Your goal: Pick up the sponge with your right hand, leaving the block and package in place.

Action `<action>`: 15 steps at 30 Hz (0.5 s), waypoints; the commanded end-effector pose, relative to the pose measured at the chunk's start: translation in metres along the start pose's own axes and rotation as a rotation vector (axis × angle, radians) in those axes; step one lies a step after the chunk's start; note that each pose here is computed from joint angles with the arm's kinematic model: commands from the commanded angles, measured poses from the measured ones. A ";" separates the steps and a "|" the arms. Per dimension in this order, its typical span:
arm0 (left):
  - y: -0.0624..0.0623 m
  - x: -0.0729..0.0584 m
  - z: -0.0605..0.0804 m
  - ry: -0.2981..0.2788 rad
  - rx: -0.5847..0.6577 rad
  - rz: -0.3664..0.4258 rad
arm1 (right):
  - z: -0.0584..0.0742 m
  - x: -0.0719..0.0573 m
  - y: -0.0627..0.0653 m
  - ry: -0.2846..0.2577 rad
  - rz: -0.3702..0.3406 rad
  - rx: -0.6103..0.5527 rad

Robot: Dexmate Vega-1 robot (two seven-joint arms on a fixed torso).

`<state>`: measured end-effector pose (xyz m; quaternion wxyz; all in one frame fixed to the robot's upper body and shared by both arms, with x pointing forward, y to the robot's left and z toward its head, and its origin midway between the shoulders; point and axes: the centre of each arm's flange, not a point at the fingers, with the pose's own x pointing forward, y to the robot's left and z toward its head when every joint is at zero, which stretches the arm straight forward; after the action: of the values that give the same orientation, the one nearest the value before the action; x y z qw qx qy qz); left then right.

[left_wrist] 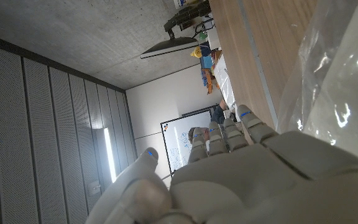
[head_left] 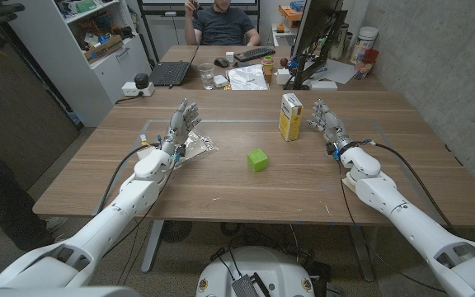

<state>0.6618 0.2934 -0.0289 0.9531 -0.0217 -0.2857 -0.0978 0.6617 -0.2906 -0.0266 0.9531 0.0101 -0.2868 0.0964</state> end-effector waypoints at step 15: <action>0.005 0.005 -0.005 -0.001 0.008 -0.007 | 0.028 -0.014 -0.006 0.013 -0.054 -0.284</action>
<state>0.6665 0.2957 -0.0290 0.9525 -0.0205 -0.2873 -0.0990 0.6529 -0.2954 -0.0177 0.9543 -0.0569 -0.2869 0.0618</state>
